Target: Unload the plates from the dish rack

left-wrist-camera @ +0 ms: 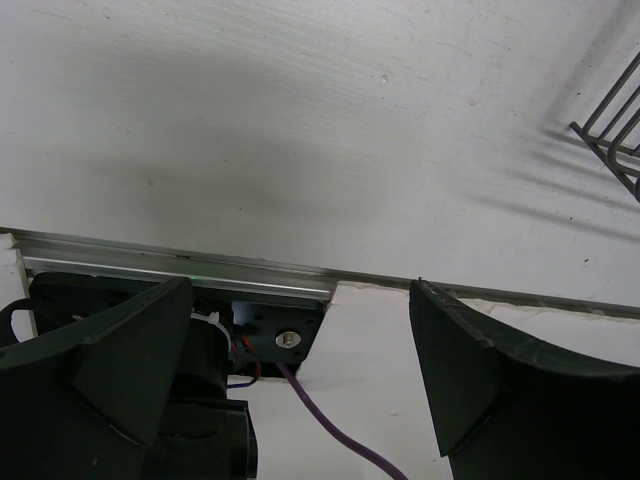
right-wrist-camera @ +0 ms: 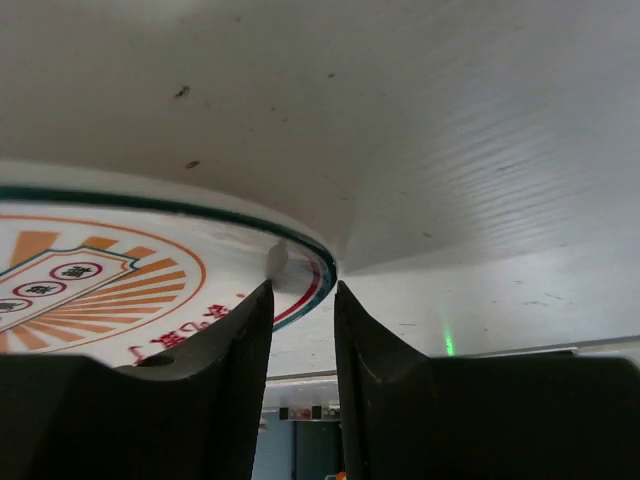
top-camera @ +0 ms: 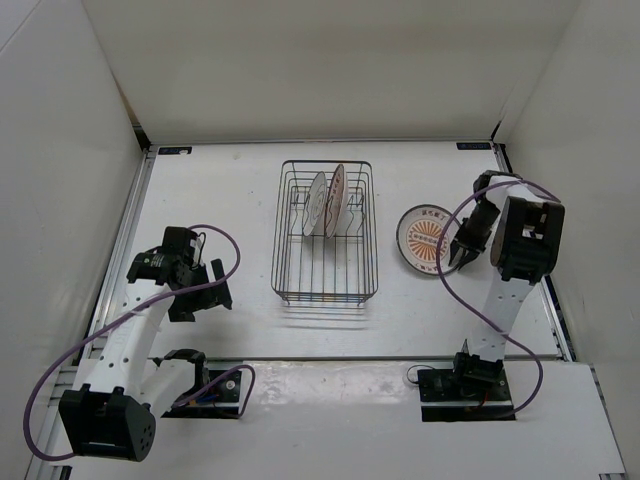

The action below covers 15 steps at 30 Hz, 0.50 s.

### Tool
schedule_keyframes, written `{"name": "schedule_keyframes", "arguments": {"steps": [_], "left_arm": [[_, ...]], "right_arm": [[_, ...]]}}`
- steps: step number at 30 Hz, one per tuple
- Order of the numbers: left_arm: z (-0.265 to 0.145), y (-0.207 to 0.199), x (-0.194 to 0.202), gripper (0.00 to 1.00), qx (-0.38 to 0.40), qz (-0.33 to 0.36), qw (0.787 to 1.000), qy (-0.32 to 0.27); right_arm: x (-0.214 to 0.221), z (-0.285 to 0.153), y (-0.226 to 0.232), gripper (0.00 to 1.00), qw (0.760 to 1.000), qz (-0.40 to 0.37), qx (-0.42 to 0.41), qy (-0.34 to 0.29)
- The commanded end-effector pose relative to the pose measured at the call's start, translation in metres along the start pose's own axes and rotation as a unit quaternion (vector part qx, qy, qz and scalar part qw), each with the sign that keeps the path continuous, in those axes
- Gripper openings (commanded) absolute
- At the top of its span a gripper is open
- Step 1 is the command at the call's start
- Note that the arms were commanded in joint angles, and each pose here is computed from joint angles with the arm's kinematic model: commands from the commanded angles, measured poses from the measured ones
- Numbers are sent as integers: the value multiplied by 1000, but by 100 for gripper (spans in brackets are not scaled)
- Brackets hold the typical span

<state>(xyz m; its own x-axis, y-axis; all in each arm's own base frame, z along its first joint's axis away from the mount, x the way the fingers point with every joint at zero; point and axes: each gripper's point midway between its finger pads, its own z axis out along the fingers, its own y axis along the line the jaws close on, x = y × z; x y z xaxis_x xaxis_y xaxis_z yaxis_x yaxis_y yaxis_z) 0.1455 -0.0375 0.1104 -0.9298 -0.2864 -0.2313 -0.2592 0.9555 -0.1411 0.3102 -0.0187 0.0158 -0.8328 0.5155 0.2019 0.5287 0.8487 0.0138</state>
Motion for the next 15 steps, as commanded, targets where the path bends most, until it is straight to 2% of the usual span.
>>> {"name": "schedule_keyframes", "arguments": {"steps": [1, 3, 9, 12, 15], "left_arm": [[0, -4, 0, 100, 10, 2, 1000, -1], [-1, -5, -1, 100, 13, 0, 1000, -3], [-1, -4, -1, 100, 12, 2, 1000, -4], [-1, -3, -1, 100, 11, 1, 1000, -5], [1, -4, 0, 100, 11, 2, 1000, -1]], "right_arm": [[-13, -5, -18, 34, 998, -1, 55, -13], [-15, -9, -16, 34, 999, -2, 53, -13], [-47, -65, 11, 36, 995, -21, 4, -95], [-51, -107, 41, 41, 986, -31, -73, -147], [-52, -161, 98, 45, 952, -72, -198, -224]]}}
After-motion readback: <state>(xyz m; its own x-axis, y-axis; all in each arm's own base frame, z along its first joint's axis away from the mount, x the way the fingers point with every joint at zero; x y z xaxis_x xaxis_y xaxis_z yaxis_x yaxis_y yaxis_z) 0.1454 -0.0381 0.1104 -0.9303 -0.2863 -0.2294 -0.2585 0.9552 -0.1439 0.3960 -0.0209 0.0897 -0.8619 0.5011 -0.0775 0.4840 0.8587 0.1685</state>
